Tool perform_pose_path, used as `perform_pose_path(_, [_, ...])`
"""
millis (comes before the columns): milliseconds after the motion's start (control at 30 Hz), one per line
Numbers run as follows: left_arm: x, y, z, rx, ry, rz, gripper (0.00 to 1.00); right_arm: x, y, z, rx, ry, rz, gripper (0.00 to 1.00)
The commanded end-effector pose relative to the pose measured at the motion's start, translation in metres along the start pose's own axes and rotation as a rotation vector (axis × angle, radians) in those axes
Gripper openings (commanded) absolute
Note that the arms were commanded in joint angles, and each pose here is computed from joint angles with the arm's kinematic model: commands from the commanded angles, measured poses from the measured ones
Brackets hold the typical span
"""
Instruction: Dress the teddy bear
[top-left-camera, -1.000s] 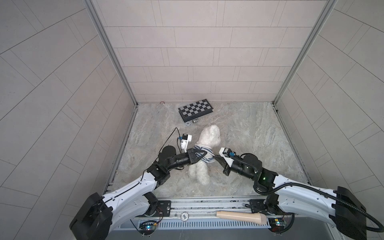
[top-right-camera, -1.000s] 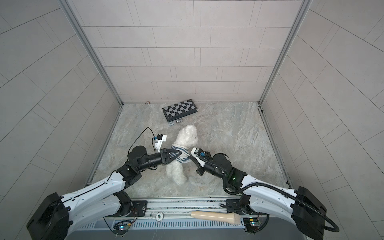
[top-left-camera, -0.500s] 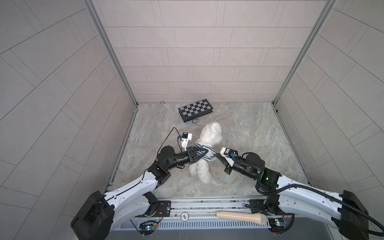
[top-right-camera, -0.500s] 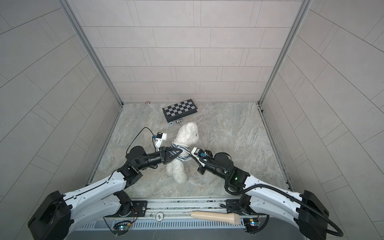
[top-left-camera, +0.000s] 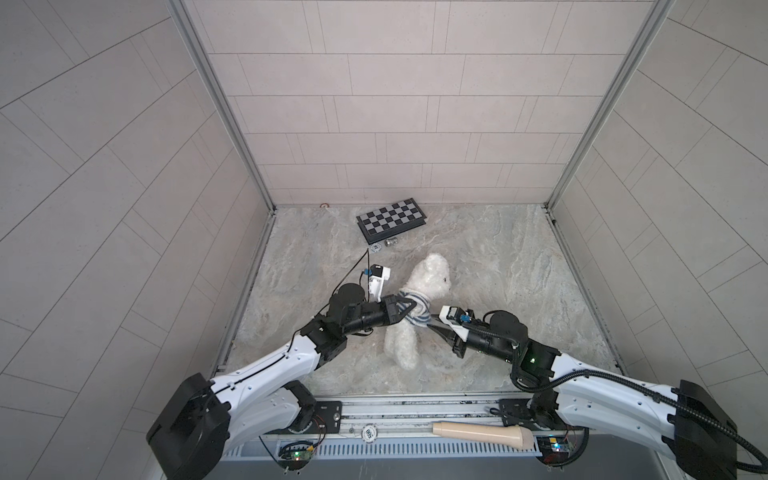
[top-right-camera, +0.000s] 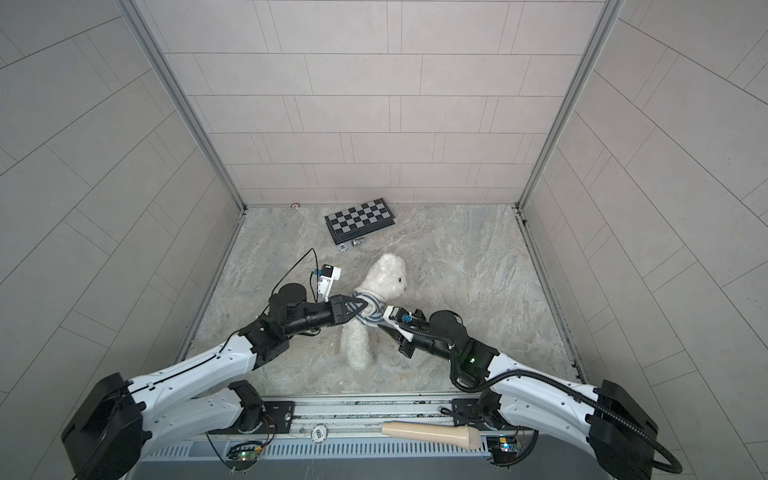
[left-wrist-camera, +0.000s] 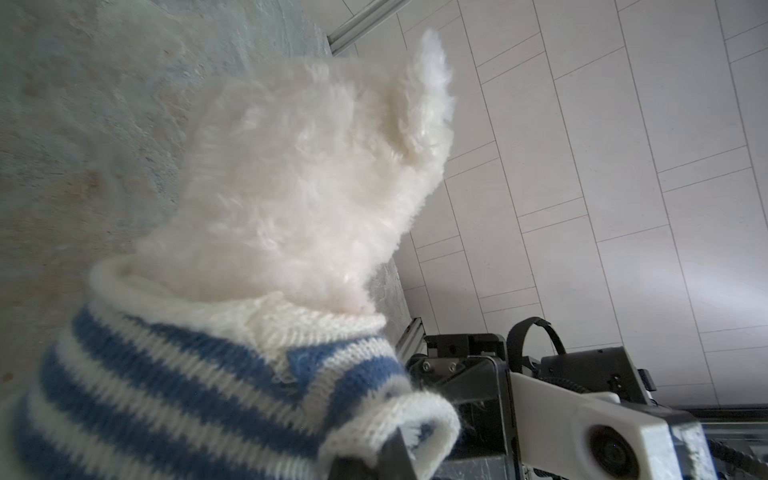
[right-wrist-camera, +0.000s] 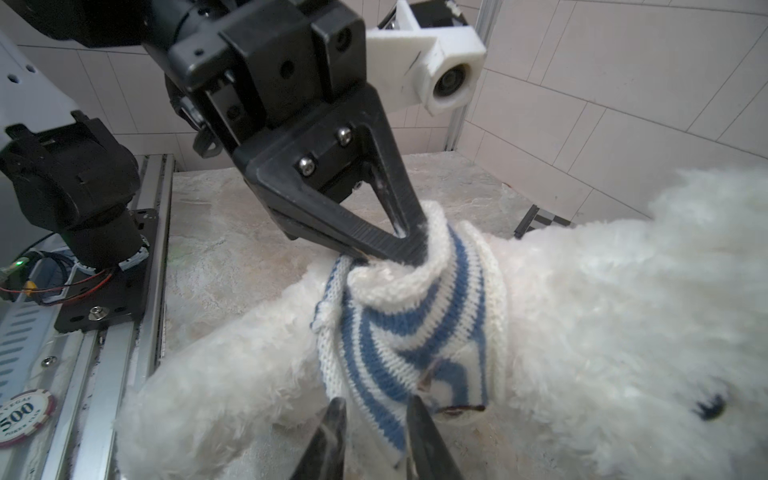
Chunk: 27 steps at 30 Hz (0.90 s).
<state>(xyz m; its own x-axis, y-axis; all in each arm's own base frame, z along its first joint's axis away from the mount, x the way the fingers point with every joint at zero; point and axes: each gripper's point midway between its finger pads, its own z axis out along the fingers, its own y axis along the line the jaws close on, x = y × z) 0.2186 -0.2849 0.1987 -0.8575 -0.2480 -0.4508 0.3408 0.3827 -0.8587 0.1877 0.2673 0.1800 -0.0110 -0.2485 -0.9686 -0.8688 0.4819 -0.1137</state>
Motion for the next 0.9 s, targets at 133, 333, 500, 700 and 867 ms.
perform_pose_path(133, [-0.015,-0.02,0.002,0.078,-0.055,0.083,0.0,0.0,-0.009,-0.003,0.055,-0.015,0.004,0.44])
perform_pose_path(333, [-0.011,-0.029,0.005,0.125,-0.035,0.073,0.0,0.002,-0.026,0.008,0.139,0.023,-0.003,0.42])
perform_pose_path(500, [-0.006,-0.034,0.004,0.136,-0.009,0.083,0.0,-0.008,-0.03,0.012,0.156,-0.012,-0.003,0.4])
perform_pose_path(700, [0.002,-0.037,0.008,0.157,0.028,0.066,0.0,-0.023,-0.022,0.02,0.11,-0.059,-0.017,0.23])
perform_pose_path(867, [0.013,-0.018,0.011,0.072,0.074,0.078,0.0,-0.021,-0.022,0.025,0.104,-0.047,-0.02,0.0])
